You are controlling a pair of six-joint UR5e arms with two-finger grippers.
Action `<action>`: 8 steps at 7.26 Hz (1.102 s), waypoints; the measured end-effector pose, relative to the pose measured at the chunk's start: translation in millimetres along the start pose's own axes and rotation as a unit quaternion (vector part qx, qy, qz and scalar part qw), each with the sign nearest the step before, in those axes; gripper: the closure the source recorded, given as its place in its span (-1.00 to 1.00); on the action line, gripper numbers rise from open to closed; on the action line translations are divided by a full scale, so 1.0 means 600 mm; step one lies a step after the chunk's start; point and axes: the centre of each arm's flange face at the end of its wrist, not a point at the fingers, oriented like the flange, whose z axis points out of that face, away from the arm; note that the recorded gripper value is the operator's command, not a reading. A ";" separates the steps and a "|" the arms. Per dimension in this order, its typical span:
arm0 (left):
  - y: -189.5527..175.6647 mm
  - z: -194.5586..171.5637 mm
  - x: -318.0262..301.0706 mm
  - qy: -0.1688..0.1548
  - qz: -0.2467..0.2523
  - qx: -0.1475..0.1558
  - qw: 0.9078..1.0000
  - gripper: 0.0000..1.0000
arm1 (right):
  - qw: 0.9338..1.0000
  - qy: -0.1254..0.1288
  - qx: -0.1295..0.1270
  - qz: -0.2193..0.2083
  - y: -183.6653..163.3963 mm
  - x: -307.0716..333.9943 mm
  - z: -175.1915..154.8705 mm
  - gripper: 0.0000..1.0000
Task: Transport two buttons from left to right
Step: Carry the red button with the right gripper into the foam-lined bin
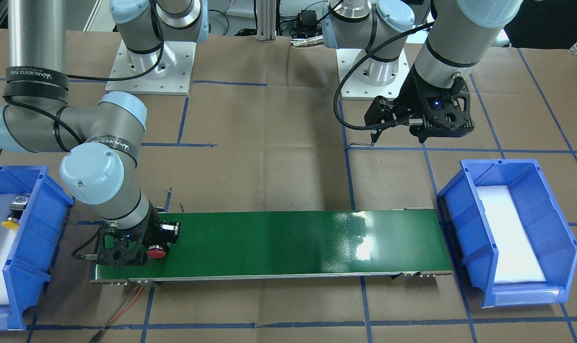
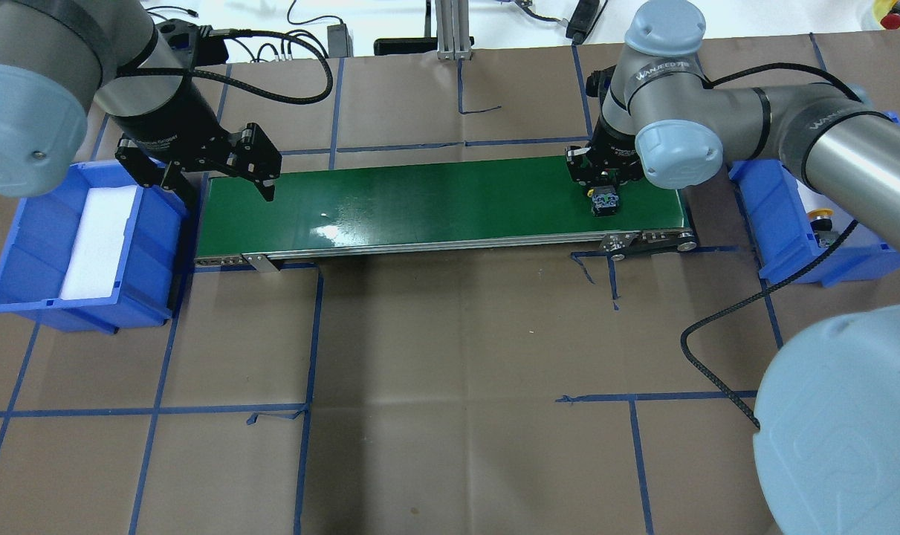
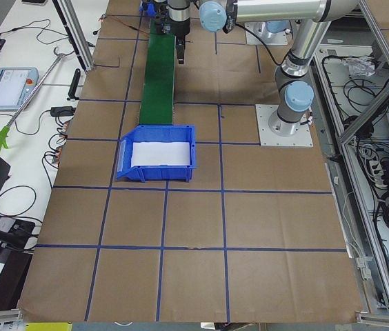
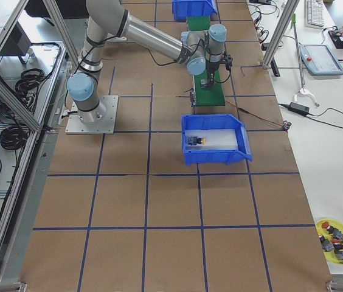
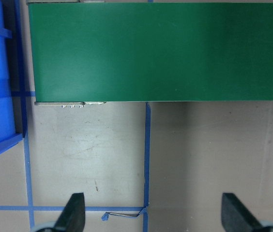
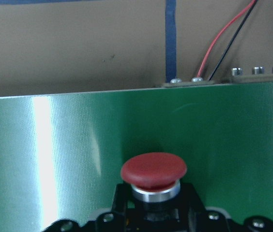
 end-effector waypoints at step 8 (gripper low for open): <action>0.000 0.000 0.000 0.000 0.000 0.000 1.000 -1.00 | 0.997 -0.004 0.056 -0.051 -0.121 0.382 -0.312 0.93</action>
